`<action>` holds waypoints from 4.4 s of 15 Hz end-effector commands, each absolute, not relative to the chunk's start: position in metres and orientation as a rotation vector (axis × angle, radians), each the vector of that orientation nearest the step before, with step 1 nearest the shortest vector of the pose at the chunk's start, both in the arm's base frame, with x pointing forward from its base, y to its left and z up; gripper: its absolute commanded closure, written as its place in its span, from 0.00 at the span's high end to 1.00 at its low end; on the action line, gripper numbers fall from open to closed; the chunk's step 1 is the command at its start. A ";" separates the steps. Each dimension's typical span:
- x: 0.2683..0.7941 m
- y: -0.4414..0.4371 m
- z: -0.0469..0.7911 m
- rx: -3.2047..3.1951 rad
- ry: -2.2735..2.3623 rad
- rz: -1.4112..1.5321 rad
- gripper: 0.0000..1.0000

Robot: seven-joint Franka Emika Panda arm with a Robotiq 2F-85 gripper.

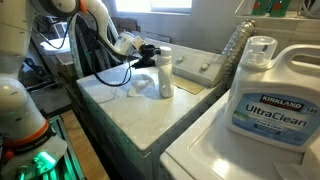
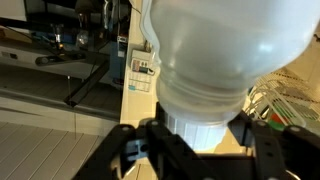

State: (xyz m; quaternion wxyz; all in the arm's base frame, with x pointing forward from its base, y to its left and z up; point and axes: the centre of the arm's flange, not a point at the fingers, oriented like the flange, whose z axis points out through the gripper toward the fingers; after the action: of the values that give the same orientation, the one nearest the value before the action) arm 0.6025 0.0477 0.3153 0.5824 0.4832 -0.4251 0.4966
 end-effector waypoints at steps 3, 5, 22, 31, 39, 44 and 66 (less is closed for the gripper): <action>0.600 0.049 0.291 1.097 -0.932 1.215 0.38; 0.599 0.050 0.287 1.076 -0.922 1.235 0.38; 0.593 0.047 0.279 0.972 -1.031 1.342 0.94; 0.590 0.049 0.341 0.992 -1.227 1.347 1.00; 0.579 0.049 0.458 1.178 -1.590 1.186 1.00; 0.578 0.057 0.487 1.393 -1.771 1.087 1.00; 0.517 -0.003 0.586 2.055 -1.464 0.782 1.00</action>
State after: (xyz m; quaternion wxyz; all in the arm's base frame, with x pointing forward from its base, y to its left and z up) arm 0.5504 0.0202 0.5775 0.2883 0.7109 -0.5523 0.3264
